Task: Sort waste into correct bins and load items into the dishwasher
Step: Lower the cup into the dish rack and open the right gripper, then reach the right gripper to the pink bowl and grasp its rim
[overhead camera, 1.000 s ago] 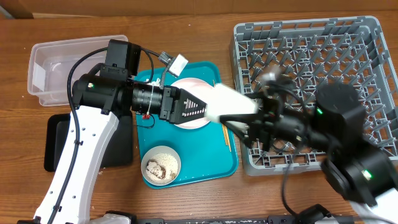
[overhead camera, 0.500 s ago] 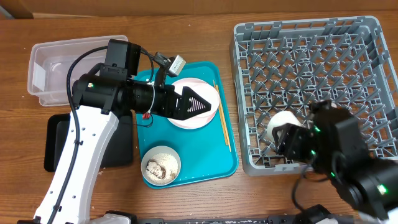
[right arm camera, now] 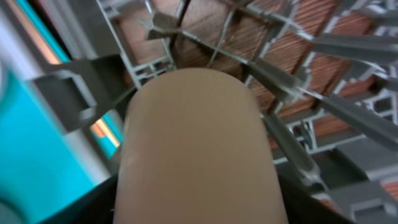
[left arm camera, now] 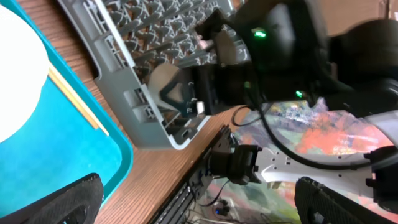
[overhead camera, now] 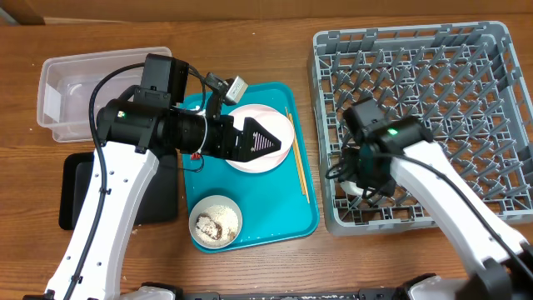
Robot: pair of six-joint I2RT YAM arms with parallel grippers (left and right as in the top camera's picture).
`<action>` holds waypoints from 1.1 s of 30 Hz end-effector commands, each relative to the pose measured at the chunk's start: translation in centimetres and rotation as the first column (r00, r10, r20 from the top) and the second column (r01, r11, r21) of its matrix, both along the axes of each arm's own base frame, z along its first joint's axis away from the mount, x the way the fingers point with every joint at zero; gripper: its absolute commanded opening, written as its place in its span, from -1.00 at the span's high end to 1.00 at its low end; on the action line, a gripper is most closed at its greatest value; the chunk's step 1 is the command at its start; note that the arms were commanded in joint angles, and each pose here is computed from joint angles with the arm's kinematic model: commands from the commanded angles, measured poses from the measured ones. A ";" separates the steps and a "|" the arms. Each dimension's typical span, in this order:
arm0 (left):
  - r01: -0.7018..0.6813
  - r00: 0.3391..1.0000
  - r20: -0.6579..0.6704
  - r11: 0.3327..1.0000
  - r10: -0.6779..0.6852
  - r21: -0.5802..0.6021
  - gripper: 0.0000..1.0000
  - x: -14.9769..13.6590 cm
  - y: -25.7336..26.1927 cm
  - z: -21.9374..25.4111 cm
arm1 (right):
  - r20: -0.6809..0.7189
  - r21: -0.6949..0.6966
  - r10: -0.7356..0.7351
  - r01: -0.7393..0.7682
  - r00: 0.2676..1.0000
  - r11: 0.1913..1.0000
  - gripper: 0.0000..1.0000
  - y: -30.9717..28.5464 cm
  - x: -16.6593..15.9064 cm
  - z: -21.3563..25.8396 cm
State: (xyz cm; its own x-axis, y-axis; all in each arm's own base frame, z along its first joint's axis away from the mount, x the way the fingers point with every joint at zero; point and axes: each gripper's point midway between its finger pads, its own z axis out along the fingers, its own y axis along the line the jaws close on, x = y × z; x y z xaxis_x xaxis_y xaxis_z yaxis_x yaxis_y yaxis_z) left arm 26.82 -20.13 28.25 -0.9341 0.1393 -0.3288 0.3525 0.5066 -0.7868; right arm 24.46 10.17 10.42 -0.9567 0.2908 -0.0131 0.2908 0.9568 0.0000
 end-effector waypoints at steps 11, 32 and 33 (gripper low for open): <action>-0.011 1.000 0.029 1.000 0.010 0.027 -1.00 0.2 0.1 0.3 | 0.337 0.123 0.131 -0.181 0.932 0.976 -0.98 3.1 4.2 8.2; -0.597 0.787 0.203 0.634 0.582 0.492 -0.71 0.4 16.7 2.9 | 0.413 -0.012 0.456 -0.496 0.788 0.868 -0.68 14.5 7.6 1.6; -0.630 0.760 0.239 0.595 0.604 0.500 -0.74 -0.1 17.4 3.4 | 0.414 -0.021 0.472 -0.511 0.778 0.859 -0.67 14.9 8.0 1.0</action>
State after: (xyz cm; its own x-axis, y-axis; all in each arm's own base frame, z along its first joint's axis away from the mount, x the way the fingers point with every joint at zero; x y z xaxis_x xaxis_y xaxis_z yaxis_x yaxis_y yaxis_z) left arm 28.08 -6.58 29.10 -0.9307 -0.2197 -0.2924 -0.0596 0.8799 -0.4715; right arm 30.90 25.60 12.37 -0.9062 -0.1814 -0.3819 -0.2621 0.9498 0.1708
